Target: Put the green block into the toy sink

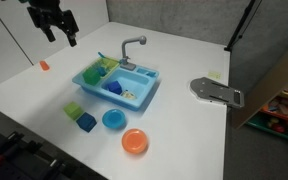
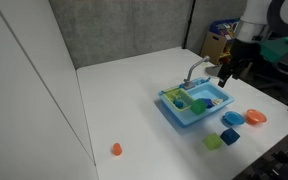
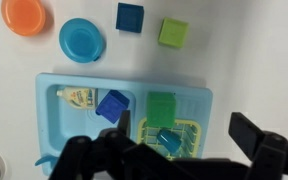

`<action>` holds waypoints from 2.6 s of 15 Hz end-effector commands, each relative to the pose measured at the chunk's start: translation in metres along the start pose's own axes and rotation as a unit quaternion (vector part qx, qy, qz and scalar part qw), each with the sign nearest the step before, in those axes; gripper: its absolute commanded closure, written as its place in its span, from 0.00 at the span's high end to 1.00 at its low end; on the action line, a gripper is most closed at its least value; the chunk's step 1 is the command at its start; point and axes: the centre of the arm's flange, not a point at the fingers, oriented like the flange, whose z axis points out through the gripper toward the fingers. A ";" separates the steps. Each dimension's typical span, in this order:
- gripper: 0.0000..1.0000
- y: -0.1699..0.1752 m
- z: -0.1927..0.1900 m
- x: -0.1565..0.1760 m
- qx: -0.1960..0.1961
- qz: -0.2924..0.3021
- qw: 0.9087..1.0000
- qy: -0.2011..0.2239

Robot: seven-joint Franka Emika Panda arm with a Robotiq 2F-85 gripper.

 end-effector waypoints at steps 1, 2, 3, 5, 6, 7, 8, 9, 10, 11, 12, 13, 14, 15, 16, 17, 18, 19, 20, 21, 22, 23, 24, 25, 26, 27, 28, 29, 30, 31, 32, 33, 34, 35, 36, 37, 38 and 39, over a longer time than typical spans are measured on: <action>1.00 0.011 0.035 0.016 0.014 0.008 1.000 -0.019; 1.00 0.014 0.043 0.017 0.015 0.012 0.999 -0.027; 1.00 0.017 0.045 0.017 0.014 0.017 0.999 -0.037; 1.00 0.013 0.049 0.008 0.006 0.015 0.999 -0.036; 1.00 0.015 0.052 0.009 0.006 0.017 0.999 -0.039; 1.00 0.015 0.053 0.009 0.006 0.018 0.999 -0.039; 1.00 0.015 0.052 0.010 0.006 0.018 0.999 -0.038; 1.00 0.016 0.055 0.011 0.014 0.013 0.999 -0.037; 1.00 0.017 0.061 0.012 0.020 0.010 0.999 -0.032; 1.00 0.017 0.064 0.013 0.025 0.006 0.999 -0.029; 1.00 0.015 0.069 0.015 0.028 0.001 0.999 -0.022; 1.00 0.014 0.073 0.017 0.030 -0.004 0.999 -0.014; 1.00 0.013 0.079 0.020 0.030 -0.009 0.999 -0.009; 1.00 0.013 0.084 0.023 0.027 -0.016 1.000 -0.001; 1.00 0.013 0.089 0.025 0.024 -0.019 1.000 0.005; 1.00 0.012 0.094 0.027 0.029 -0.023 0.999 0.010; 1.00 0.011 0.100 0.030 0.028 -0.029 0.999 0.017; 1.00 0.010 0.105 0.032 0.029 -0.034 0.999 0.022; 1.00 0.008 0.112 0.035 0.028 -0.038 0.998 0.028; 1.00 0.006 0.118 0.038 0.026 -0.042 0.998 0.031; 1.00 0.004 0.123 0.039 0.027 -0.044 0.998 0.034; 1.00 0.003 0.131 0.041 0.027 -0.045 0.998 0.033; 1.00 0.002 0.139 0.042 0.027 -0.046 0.998 0.034; 1.00 0.001 0.146 0.043 0.029 -0.047 0.998 0.033; 1.00 0.000 0.153 0.044 0.028 -0.048 0.998 0.034; 1.00 -0.001 0.158 0.045 0.028 -0.049 0.998 0.034; 1.00 -0.002 0.162 0.048 0.028 -0.049 0.998 0.036; 1.00 -0.002 0.166 0.050 0.026 -0.048 0.998 0.039; 1.00 -0.003 0.169 0.052 0.022 -0.048 0.998 0.042; 1.00 -0.004 0.170 0.055 0.021 -0.049 0.998 0.044; 1.00 -0.004 0.172 0.058 0.020 -0.050 0.997 0.047; 1.00 -0.005 0.174 0.061 0.020 -0.050 0.997 0.049; 1.00 -0.005 0.177 0.063 0.021 -0.050 0.997 0.050; 1.00 -0.006 0.179 0.065 0.021 -0.050 0.997 0.050; 1.00 -0.007 0.181 0.067 0.020 -0.050 0.997 0.049; 1.00 -0.008 0.184 0.068 0.019 -0.051 0.997 0.049; 0.75 -0.008 0.186 0.069 0.015 -0.051 0.998 0.046; 0.73 -0.008 0.189 0.070 0.009 -0.054 0.998 0.044</action>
